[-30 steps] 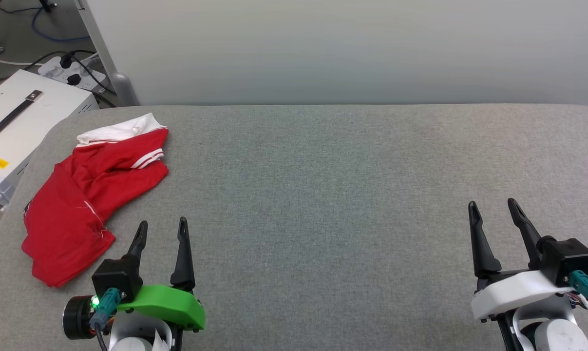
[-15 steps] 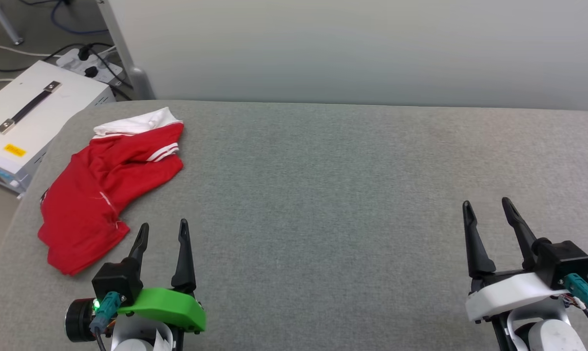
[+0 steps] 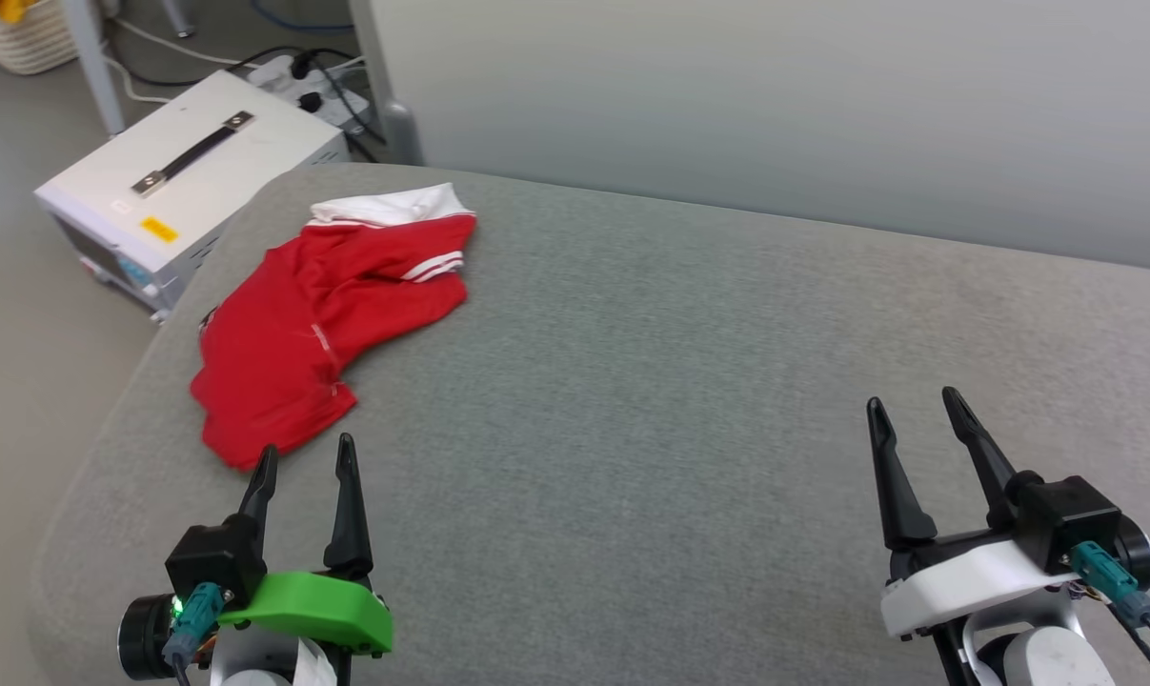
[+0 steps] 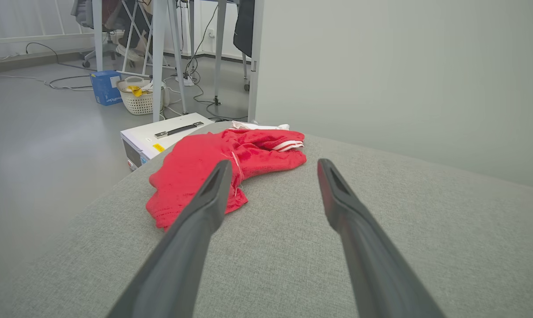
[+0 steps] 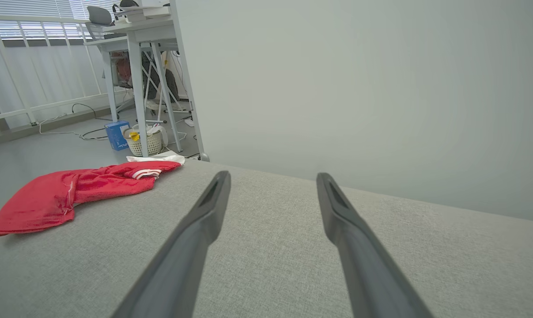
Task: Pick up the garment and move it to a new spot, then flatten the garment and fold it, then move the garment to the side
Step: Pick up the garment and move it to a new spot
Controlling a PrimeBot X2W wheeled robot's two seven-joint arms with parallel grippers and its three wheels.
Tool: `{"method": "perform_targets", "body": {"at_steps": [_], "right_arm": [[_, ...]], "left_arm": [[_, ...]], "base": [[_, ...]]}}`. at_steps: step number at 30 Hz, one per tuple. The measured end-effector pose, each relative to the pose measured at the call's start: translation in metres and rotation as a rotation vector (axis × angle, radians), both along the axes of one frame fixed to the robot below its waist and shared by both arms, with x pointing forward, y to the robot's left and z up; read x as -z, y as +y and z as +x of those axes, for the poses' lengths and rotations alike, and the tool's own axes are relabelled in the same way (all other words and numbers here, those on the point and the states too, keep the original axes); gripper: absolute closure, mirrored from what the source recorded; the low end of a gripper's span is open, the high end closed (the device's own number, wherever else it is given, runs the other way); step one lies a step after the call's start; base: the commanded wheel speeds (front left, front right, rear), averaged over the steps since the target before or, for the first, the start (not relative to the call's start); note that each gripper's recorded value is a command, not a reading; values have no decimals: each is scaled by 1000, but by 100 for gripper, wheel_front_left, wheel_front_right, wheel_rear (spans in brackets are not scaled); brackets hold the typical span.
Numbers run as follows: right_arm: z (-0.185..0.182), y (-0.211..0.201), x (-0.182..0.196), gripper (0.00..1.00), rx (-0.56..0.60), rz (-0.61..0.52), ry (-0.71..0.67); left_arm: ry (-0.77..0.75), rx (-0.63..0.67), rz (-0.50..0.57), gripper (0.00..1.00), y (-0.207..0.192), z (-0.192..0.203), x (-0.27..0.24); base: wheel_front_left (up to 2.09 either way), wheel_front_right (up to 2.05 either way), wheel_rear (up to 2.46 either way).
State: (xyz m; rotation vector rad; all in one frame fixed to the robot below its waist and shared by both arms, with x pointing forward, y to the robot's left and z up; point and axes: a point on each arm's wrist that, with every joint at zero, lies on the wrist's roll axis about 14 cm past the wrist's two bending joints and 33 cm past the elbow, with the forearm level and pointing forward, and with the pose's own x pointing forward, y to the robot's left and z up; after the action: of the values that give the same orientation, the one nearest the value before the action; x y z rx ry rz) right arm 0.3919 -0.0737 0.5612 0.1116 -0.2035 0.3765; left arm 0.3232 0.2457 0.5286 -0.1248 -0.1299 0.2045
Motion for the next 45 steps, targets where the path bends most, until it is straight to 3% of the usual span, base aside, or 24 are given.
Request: {"method": "perform_targets", "body": {"at_steps": [15, 22, 38, 45], "right_arm": [[3, 75, 3, 0, -214, 34, 9], [1, 92, 5, 0, -261, 36, 15], [5, 86, 12, 0, -247, 39, 32], [19, 83, 18, 0, -228, 31, 34]], "left_arm": [[-25, -178, -35, 0, 48, -51, 2], [-17, -209, -28, 0, 54, -64, 4], [5, -187, -34, 0, 50, -55, 10], [77, -96, -31, 0, 38, -22, 28]], "base": [[0, 0, 0], [0, 0, 0], [0, 0, 0], [0, 0, 0]]}}
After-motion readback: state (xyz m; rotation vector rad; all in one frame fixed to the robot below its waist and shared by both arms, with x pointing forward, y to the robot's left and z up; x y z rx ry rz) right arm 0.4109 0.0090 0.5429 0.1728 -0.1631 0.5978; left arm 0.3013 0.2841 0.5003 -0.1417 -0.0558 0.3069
